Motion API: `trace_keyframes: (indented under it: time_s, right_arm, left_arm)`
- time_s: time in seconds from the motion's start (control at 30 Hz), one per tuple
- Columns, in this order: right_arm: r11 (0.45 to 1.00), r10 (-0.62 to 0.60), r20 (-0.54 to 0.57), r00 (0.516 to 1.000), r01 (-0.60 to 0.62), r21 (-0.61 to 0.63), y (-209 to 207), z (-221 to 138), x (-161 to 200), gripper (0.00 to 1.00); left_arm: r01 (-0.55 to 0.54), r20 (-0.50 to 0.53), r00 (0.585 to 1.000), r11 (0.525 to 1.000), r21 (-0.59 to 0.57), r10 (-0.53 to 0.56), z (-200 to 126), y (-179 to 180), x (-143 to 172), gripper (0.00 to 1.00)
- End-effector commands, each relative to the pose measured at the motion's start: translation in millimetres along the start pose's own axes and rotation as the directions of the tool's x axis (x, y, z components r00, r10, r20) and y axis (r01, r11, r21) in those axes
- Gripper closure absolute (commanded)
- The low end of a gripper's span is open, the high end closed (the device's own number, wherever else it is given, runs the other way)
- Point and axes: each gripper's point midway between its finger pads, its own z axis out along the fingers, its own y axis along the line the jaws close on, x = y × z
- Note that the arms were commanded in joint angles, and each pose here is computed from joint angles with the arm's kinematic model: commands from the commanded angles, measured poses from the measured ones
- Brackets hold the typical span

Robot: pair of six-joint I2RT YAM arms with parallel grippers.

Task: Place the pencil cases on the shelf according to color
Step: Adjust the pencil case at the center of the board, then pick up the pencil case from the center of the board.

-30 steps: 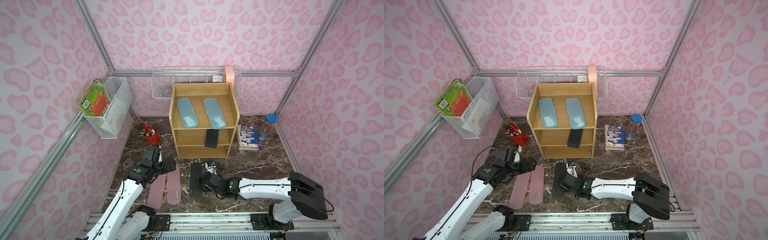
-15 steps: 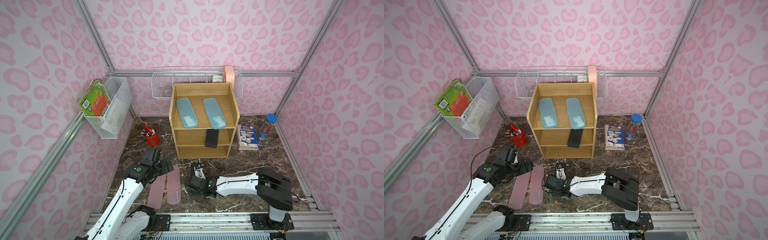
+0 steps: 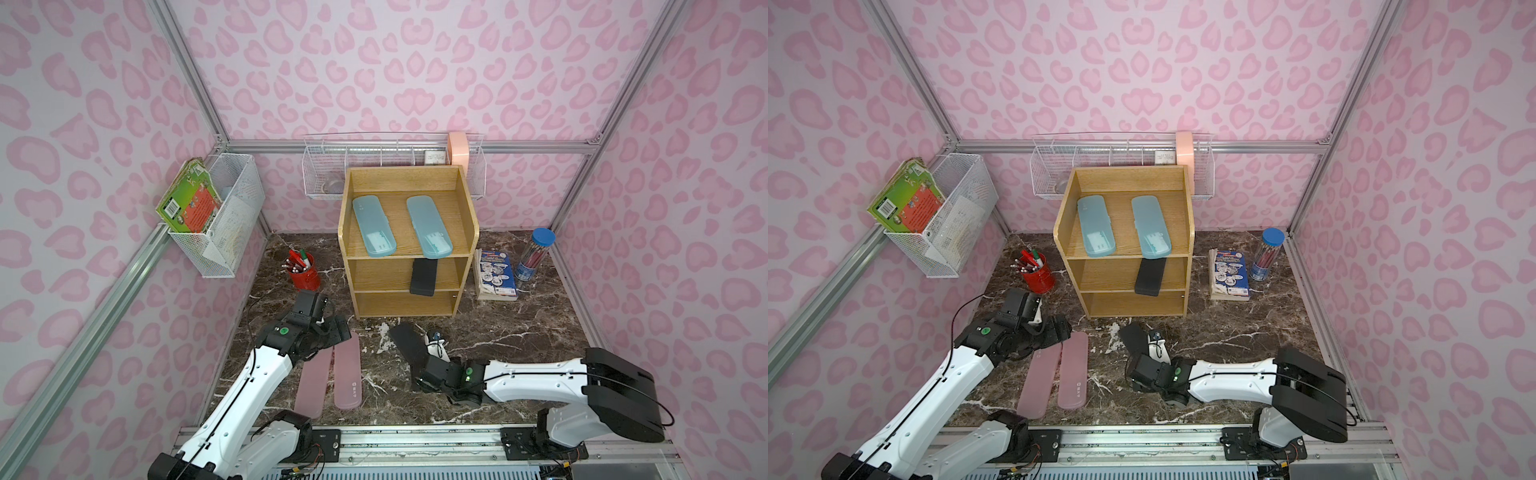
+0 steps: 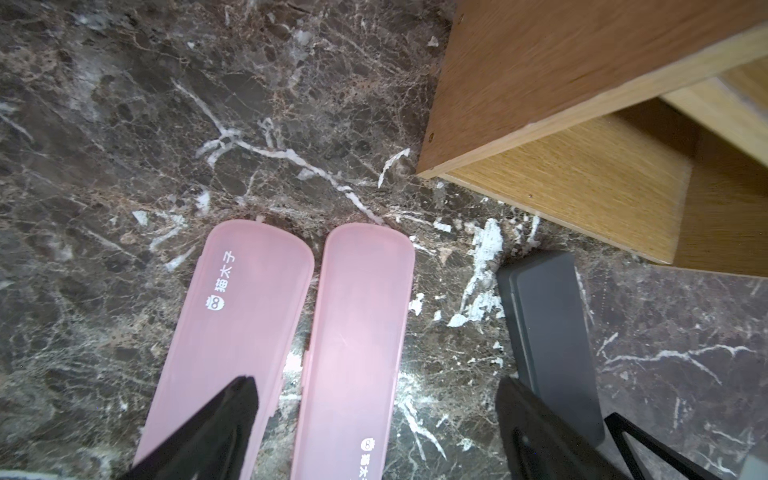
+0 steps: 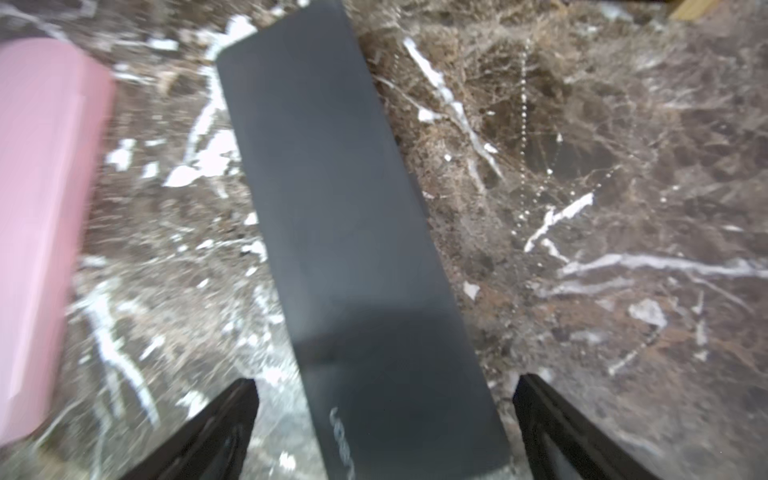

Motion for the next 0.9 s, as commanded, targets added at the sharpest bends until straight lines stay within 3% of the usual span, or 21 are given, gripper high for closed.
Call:
trace_keyframes:
  time_s: [0.0,0.3,0.47,0.87]
  right_arm:
    - [0.997,-0.035,0.028,0.999,0.037,-0.074,-2.9,-8.4,1.0,0.02]
    - [0.974,-0.129,0.144,0.981,0.153,-0.169,-16.0,-23.8,-5.8,0.01]
    - [0.959,-0.166,0.156,0.974,0.196,-0.206,-15.5,-21.4,-13.0,0.01]
    - [0.942,-0.289,-0.005,0.957,0.283,-0.181,-4.7,15.3,20.9,0.01]
  left_arm:
    - [0.004,0.003,1.000,0.999,0.039,-0.004,-0.7,-6.1,0.5,0.05]
    - [-0.012,-0.014,1.000,0.999,0.040,0.012,3.2,-6.1,4.1,0.05]
    - [-0.011,-0.008,1.000,0.998,0.066,0.011,0.0,-11.0,2.5,0.05]
    - [-0.023,-0.011,1.000,0.999,0.038,0.023,5.4,-3.0,7.2,0.05]
